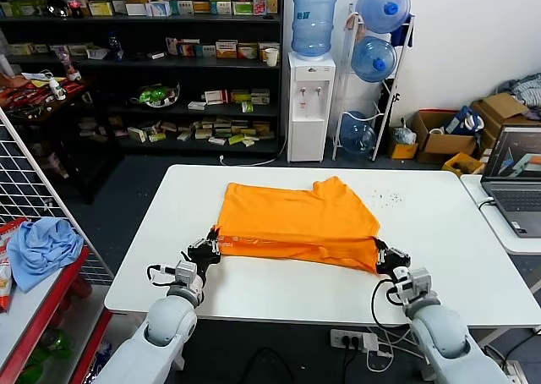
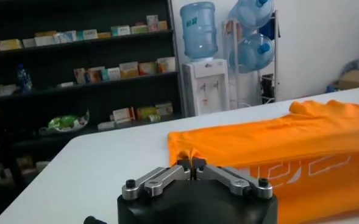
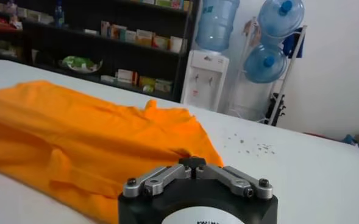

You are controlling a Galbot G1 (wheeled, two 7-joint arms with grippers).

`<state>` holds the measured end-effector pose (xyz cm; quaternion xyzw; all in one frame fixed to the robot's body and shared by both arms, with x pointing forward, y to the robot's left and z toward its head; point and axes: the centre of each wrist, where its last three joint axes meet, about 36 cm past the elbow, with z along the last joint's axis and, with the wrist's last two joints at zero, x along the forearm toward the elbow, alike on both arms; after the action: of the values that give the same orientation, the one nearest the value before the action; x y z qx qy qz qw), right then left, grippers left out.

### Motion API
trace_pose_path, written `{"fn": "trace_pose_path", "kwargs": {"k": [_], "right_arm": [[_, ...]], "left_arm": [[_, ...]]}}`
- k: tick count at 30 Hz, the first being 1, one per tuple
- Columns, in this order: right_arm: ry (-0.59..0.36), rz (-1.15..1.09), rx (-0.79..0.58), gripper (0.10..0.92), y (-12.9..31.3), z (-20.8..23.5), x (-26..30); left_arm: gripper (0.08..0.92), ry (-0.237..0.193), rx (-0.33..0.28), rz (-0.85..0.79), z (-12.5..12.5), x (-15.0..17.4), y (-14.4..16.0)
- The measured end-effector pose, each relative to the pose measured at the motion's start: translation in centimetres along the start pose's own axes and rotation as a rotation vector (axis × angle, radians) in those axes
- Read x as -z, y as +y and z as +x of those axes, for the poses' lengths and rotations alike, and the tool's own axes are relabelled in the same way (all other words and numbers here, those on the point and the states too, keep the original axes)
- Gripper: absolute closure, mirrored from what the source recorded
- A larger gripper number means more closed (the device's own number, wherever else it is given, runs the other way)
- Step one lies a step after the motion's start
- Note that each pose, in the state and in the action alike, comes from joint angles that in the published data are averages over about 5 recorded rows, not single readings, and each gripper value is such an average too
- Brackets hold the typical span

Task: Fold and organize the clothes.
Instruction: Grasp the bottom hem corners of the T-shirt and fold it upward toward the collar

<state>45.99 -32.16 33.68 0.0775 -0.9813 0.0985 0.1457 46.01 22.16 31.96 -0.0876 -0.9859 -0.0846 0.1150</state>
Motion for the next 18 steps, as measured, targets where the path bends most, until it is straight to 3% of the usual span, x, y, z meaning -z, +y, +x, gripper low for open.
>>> {"fn": "trace_pose_path", "kwargs": {"k": [6,18], "right_arm": [[0.017,-0.001,0.005,0.854,-0.2,-1.8,0.5],[0.091,-0.012,-0.001,0.512,-0.8,2.1,0.7]], "left_arm": [[0.867,0.025,-0.015,-0.011,-0.3,-0.3,0.4],[0.534,0.063,-0.017,0.036,1.5,-0.2,0.7]]}}
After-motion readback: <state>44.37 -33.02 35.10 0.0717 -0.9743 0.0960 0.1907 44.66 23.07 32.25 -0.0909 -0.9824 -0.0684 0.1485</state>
